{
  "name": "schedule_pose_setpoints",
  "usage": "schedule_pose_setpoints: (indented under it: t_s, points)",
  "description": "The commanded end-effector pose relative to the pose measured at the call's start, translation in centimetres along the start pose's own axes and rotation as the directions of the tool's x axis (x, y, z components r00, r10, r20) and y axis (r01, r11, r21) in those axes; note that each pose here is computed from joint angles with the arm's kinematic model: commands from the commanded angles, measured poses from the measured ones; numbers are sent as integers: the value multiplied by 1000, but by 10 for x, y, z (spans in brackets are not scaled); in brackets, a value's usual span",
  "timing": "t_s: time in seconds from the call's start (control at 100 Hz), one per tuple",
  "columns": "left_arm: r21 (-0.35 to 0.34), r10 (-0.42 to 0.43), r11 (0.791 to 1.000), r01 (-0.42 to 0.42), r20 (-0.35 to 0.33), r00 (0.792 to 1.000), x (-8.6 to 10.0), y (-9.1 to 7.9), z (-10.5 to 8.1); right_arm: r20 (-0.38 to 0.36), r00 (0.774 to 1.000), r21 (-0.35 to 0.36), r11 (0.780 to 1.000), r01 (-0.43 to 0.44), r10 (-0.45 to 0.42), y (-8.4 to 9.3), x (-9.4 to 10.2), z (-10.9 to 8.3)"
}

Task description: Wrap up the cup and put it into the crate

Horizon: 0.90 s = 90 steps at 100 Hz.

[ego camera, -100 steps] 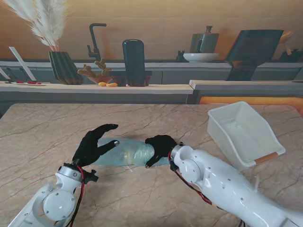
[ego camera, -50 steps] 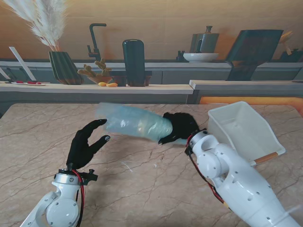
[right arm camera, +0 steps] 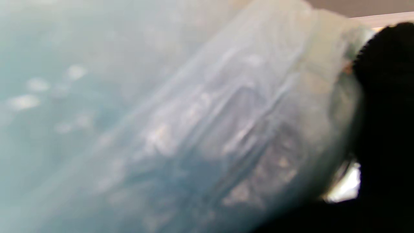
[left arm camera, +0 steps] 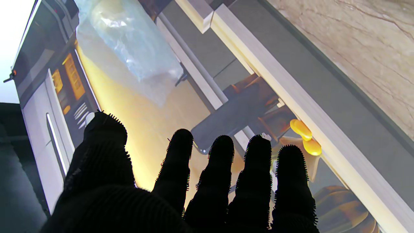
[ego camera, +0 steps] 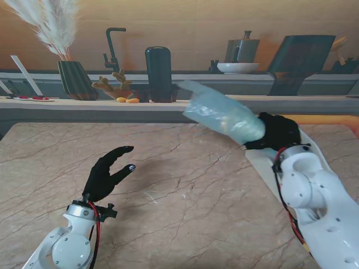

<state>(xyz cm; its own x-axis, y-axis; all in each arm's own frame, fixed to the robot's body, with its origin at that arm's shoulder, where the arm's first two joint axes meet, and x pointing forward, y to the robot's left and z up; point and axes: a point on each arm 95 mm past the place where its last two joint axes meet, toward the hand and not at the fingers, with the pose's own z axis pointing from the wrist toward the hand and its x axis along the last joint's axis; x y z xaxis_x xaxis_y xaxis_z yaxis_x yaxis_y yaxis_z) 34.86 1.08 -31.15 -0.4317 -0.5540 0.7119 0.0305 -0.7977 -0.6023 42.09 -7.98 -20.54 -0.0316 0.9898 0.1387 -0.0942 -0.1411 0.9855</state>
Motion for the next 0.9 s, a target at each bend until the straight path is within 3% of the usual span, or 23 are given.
schedule_pose_setpoints:
  t_s: [0.0, 0.23, 0.58, 0.73, 0.89]
  points:
    - [-10, 5, 1000, -5, 3, 1000, 2, 2, -1, 53, 999, 11, 1000, 11, -12, -9, -17, -10]
    - [-36, 8, 999, -7, 12, 1000, 2, 5, 1, 221, 974, 35, 998, 46, -52, -30, -63, -33]
    - [-64, 12, 998, -10, 22, 1000, -1, 6, 3, 387, 920, -4, 998, 65, -58, -58, -94, -37]
    - [-73, 8, 997, -6, 24, 1000, 0, 7, 4, 412, 909, -20, 997, 69, -55, -69, -104, -33]
    - [-91, 5, 996, -3, 21, 1000, 0, 9, 7, 398, 917, -46, 998, 35, -14, -82, -112, -25]
